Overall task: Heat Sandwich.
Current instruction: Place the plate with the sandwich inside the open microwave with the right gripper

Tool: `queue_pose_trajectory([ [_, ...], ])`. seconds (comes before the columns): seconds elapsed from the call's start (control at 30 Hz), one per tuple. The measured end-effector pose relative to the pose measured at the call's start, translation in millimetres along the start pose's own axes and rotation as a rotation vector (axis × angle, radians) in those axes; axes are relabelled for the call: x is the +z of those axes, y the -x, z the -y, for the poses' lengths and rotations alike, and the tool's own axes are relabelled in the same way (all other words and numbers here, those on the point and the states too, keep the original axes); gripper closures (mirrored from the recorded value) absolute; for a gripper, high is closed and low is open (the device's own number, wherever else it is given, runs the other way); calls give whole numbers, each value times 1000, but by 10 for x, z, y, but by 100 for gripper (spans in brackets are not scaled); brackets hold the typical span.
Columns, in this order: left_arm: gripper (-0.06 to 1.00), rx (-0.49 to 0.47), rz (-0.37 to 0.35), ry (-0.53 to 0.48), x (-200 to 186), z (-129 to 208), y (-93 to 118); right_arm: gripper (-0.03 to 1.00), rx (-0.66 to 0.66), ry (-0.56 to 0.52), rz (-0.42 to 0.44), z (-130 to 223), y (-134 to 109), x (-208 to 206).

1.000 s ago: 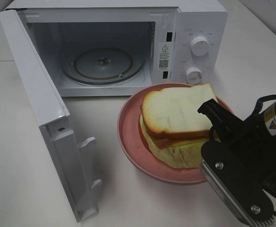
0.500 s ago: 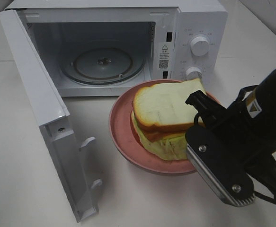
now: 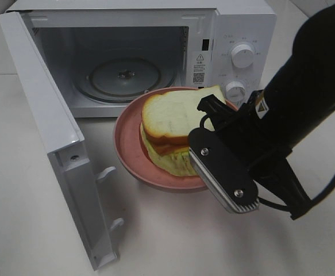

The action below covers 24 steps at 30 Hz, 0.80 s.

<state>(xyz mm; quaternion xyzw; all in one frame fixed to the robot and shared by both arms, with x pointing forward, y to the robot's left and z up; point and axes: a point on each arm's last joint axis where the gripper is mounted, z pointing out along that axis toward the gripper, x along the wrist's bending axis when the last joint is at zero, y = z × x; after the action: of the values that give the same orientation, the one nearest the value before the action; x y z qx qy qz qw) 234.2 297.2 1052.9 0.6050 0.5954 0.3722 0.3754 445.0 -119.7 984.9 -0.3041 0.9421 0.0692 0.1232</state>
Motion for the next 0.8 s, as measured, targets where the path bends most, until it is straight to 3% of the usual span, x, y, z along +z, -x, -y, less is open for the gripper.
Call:
queue_pose_trajectory([
  [0.8, -3, 0, 0, 0, 0, 0, 0, 95, -22, 33, 6, -79, 701, 265],
])
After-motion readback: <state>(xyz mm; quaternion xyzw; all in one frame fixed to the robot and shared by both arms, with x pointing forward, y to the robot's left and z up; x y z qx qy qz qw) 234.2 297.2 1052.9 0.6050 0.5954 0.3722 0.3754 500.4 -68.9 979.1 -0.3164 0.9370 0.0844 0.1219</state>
